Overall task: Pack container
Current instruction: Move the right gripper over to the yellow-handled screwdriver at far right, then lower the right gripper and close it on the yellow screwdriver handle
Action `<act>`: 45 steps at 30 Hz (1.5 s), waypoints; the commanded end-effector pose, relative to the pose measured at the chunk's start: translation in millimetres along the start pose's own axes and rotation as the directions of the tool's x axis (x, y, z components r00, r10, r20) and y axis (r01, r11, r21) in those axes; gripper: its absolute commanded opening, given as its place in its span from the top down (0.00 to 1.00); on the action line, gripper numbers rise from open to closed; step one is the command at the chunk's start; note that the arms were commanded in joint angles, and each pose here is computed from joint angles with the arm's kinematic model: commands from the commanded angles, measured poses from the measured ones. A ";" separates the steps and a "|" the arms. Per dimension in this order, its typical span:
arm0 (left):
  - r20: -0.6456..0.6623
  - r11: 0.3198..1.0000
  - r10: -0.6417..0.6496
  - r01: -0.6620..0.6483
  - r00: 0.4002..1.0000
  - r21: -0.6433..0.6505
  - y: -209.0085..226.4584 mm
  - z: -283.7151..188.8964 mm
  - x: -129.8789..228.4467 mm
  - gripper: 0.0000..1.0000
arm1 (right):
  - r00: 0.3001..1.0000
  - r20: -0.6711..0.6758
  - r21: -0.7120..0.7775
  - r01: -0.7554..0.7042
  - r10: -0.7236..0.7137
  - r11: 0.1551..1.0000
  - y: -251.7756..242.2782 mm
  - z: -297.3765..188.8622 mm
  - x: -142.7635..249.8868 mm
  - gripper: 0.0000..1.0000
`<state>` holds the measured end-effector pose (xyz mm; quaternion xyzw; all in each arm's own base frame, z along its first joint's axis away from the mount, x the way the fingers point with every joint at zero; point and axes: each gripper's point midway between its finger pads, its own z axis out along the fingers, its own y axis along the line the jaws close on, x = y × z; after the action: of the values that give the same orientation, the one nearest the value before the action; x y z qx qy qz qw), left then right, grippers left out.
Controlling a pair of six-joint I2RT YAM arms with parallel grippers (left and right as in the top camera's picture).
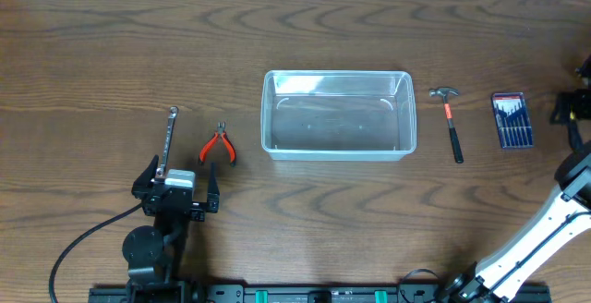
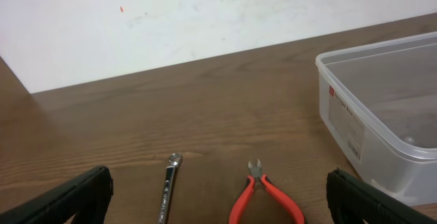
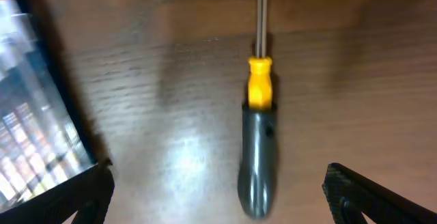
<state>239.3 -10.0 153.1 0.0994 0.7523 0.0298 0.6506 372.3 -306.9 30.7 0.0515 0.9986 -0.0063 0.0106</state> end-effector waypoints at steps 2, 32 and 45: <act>-0.032 1.000 0.004 -0.004 0.999 -0.003 -0.6 2.5 14.5 0.02 | 1.000 0.008 0.018 -0.002 0.002 1.000 1.0 6.5 -10.2 0.01; -0.032 1.000 0.004 -0.004 0.999 -0.003 -0.6 2.5 14.5 0.02 | 0.991 0.038 0.062 0.128 -0.130 0.990 -6.8 6.0 -24.5 0.01; -0.032 1.000 0.004 -0.004 0.999 -0.003 -0.6 2.5 14.5 0.02 | 0.993 0.040 0.063 0.111 -0.114 0.992 -10.2 24.3 -29.1 0.01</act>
<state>239.3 -10.0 153.1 0.0994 0.7523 0.0298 0.6506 389.2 -324.6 8.3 0.0060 0.9991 -0.0375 0.0200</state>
